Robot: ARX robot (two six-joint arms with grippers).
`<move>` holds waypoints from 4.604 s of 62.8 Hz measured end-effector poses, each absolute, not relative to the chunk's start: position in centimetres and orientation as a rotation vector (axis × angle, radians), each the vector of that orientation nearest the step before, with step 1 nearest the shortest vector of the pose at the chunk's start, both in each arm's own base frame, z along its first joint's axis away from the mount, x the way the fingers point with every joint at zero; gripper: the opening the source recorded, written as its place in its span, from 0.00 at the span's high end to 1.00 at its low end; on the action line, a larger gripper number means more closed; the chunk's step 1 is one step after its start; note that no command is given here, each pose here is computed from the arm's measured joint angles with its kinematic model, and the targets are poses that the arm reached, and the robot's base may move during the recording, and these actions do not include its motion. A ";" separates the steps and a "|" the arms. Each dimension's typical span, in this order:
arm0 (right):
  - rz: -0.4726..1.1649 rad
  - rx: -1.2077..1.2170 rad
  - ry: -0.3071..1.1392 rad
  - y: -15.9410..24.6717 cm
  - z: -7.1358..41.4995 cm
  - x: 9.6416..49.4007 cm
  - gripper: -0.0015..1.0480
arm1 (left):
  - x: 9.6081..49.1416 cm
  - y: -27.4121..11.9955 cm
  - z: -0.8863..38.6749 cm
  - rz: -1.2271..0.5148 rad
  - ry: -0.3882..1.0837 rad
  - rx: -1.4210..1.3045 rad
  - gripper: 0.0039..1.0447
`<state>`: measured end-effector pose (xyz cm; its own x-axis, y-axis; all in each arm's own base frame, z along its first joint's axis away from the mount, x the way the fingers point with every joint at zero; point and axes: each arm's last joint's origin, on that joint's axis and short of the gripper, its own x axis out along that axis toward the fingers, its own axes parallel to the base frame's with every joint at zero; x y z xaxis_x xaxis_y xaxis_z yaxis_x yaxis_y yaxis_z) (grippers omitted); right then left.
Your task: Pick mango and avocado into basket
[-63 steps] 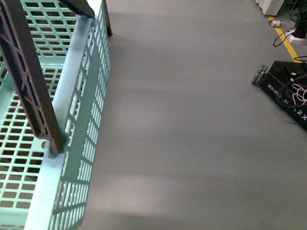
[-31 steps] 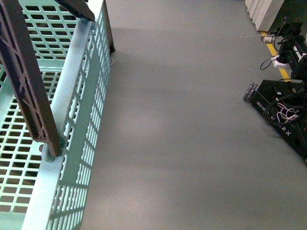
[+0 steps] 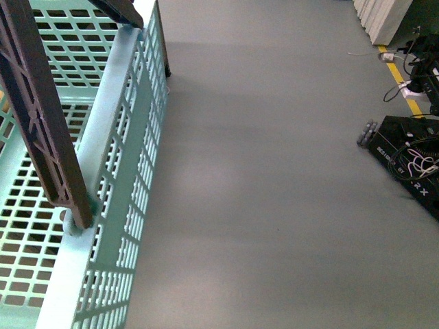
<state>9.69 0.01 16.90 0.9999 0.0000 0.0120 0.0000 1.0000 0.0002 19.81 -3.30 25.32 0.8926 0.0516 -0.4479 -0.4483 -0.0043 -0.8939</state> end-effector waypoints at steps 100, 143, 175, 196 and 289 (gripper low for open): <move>-0.001 0.000 -0.014 0.0 16.9 9.7 0.08 | 19.8 -3.2 25.3 0.415 0.316 -1.527 0.86; 0.001 0.000 -0.013 0.0 16.9 9.7 0.08 | 19.8 -3.2 25.2 0.415 0.317 -1.527 0.86; 0.001 0.000 -0.013 0.0 16.9 9.7 0.08 | 19.8 -3.2 25.3 0.414 0.316 -1.527 0.86; 0.002 0.001 -0.013 0.0 16.9 9.7 0.08 | 19.8 -3.2 25.3 0.415 0.315 -1.527 0.86; 0.001 0.000 -0.012 0.0 16.9 9.7 0.08 | 27.4 -8.8 25.7 0.106 0.571 -0.935 0.86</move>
